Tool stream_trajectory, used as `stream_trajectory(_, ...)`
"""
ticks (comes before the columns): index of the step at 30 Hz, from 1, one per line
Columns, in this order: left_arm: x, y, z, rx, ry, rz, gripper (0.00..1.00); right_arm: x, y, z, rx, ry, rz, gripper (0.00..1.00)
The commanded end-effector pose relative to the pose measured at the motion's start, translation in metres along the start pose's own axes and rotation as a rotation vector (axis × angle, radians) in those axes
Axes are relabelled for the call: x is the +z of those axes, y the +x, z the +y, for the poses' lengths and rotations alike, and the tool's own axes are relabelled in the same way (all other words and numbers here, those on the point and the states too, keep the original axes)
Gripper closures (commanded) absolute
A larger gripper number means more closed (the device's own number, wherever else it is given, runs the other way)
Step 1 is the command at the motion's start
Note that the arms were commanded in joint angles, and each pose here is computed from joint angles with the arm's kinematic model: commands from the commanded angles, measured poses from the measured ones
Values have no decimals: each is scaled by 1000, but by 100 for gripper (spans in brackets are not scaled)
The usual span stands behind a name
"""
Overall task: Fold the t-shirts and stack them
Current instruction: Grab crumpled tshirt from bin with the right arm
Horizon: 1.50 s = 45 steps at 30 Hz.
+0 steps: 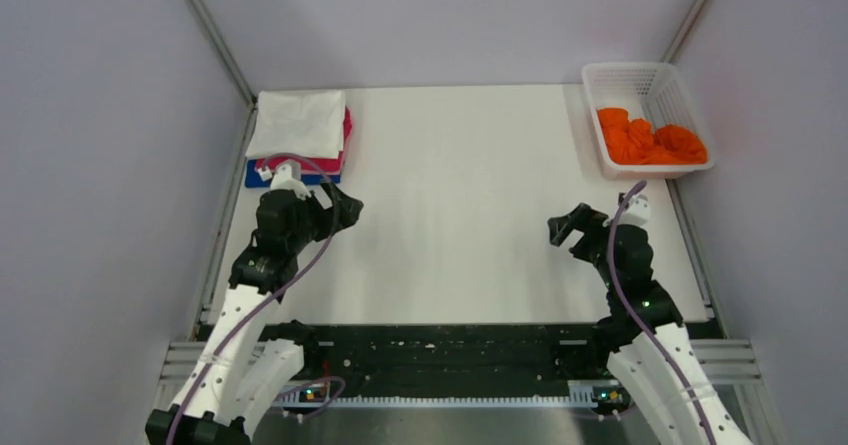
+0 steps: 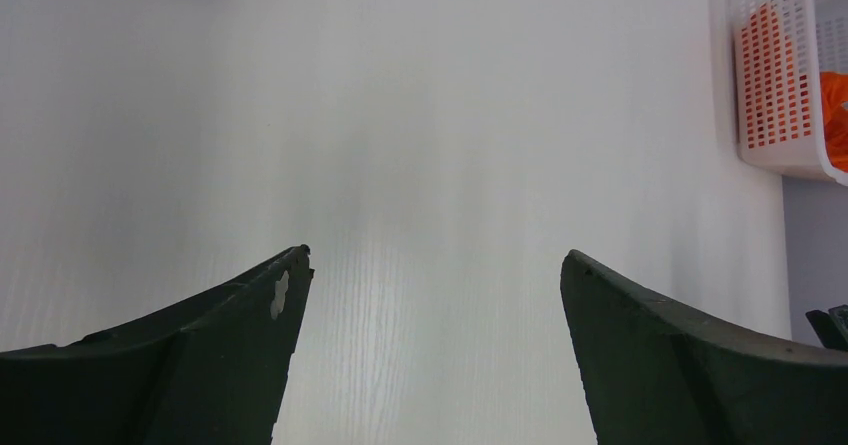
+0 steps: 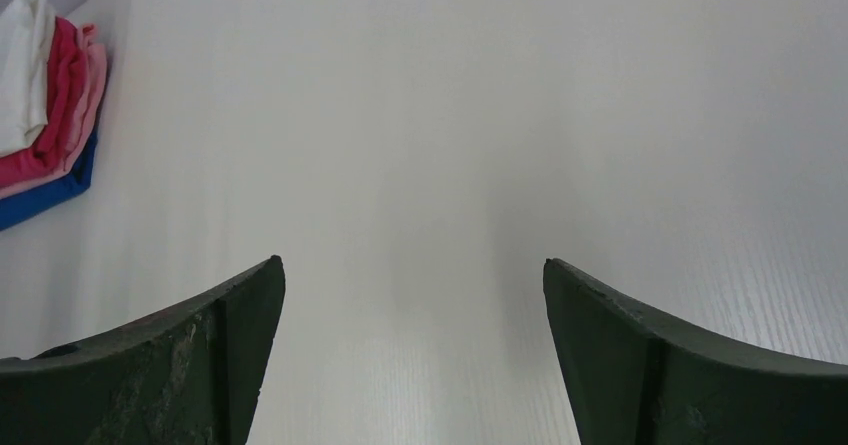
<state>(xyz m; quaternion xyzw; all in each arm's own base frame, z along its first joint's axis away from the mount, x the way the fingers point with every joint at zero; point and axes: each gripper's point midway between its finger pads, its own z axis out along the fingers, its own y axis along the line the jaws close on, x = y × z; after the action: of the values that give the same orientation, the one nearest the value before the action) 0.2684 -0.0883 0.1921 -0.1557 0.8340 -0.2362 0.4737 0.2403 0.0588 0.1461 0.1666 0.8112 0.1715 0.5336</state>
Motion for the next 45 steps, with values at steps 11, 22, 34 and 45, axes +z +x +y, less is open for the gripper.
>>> stream_trajectory(11, 26, -25, -27, -20, 86, -25, 1, 55, -132, 47, -83, 104, -168, 1)
stream_trajectory(22, 39, -25, -6, 31, 3, -53, 1, 164, -253, -68, -62, 479, -116, 2)
stream_trajectory(34, 42, -27, 12, 72, -96, -59, 1, 250, -184, -206, -105, 762, 227, 13)
stream_trajectory(45, 18, -21, -3, 21, -12, -56, 1, 233, -302, -117, -153, 459, 29, 100)
